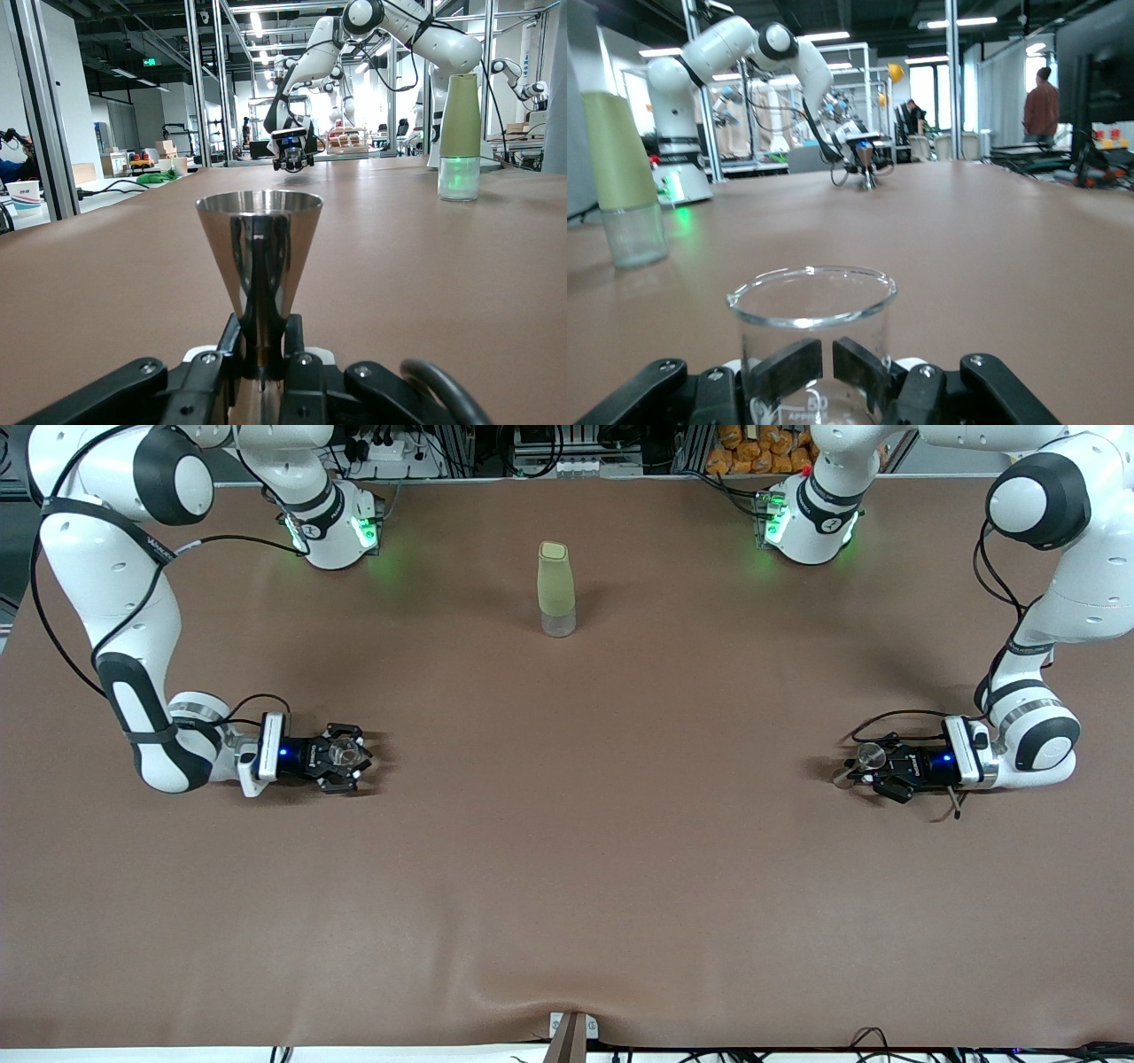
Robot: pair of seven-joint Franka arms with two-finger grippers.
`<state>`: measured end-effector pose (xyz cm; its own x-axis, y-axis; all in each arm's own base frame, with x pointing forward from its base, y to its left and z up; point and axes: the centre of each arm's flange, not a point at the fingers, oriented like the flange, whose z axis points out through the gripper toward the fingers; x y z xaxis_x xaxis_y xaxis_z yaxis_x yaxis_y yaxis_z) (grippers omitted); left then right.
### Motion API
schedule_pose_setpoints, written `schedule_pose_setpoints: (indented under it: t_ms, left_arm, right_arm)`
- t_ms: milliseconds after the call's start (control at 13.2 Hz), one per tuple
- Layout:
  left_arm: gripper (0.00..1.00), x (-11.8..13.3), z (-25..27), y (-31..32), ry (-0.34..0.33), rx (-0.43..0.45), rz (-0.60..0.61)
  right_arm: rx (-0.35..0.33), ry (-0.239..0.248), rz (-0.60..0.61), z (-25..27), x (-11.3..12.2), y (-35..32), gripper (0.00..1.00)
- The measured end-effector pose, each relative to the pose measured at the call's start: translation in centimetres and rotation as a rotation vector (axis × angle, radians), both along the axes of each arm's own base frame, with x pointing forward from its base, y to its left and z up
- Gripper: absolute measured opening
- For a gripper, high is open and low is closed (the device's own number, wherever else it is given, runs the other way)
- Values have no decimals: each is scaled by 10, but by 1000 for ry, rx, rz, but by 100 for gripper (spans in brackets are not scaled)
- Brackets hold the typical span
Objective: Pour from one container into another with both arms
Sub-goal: 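Lift the jigger with the left gripper while the right gripper brings the beaker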
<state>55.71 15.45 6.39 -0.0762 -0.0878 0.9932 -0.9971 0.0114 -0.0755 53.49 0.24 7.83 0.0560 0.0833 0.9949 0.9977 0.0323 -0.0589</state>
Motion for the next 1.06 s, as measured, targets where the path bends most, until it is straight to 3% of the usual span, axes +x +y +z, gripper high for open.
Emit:
schedule_pose_setpoints:
  t_ms: [228,456,759,1063]
  left_arm:
    - [21,0,0,0,0,0,0]
    - [21,3,2,0,-8,3,-1]
    - [21,23,21,-26,-27,-39,-49]
    - [21,49,53,-100,-6,-55,-159]
  right_arm:
    - [44,13,52,36,13,22,14]
    - [65,75,74,95,22,41,14]
    - [96,133,57,177,7,65,14]
    - [111,186,47,213,-17,95,14]
